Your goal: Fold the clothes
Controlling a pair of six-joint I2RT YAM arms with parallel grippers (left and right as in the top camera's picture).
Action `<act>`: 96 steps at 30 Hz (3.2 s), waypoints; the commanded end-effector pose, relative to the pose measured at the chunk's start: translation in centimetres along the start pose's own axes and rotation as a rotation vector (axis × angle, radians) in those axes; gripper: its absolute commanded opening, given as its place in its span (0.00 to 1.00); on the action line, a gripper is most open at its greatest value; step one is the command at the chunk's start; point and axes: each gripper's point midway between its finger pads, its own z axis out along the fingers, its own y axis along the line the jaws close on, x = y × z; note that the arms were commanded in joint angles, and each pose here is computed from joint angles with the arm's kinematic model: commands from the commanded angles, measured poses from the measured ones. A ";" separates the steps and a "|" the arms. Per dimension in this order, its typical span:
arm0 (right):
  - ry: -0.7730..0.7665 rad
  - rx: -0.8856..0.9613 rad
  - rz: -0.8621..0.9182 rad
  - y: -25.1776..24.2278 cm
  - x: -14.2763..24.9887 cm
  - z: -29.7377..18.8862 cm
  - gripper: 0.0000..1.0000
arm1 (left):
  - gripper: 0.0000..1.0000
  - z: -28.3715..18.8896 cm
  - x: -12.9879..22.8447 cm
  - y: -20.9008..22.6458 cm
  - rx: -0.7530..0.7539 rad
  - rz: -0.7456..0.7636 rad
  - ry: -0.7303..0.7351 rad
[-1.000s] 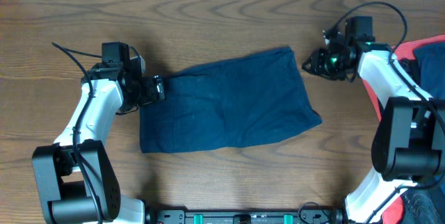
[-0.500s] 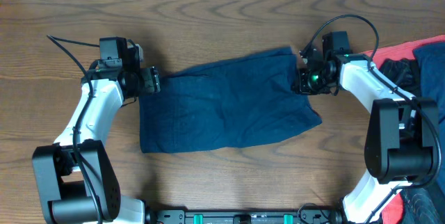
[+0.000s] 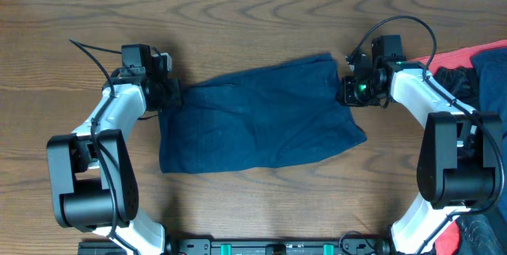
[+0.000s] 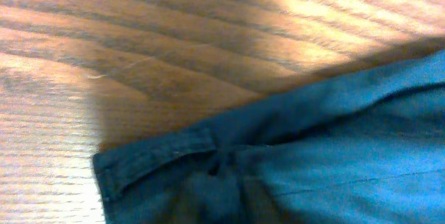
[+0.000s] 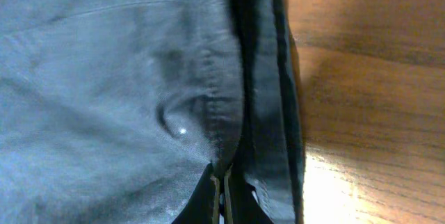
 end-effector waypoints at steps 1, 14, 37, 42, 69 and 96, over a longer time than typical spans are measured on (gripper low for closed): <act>-0.011 0.050 0.018 -1.0 -0.2 -0.5 0.01 | 0.06 0.0 0.0 1.2 -0.040 -0.024 -0.004; -0.008 0.139 0.036 -3.3 -0.1 -1.0 0.21 | 0.15 -2.4 -2.0 5.4 -0.003 -0.253 -0.090; 0.223 0.172 0.132 -2.8 7.8 -1.3 0.01 | 0.32 -2.3 -0.7 4.4 0.036 -0.254 -0.033; 0.263 0.395 0.285 -6.8 9.7 -3.1 0.01 | 0.21 -2.3 -0.7 4.5 0.032 -0.219 -0.035; -0.310 -0.225 0.094 3.7 -7.0 -0.9 0.40 | 0.70 -6.1 5.0 1.1 0.045 -0.210 0.177; -0.301 -0.430 0.023 6.6 -7.5 3.0 0.01 | 0.71 -5.9 11.0 -3.6 0.058 -0.109 0.411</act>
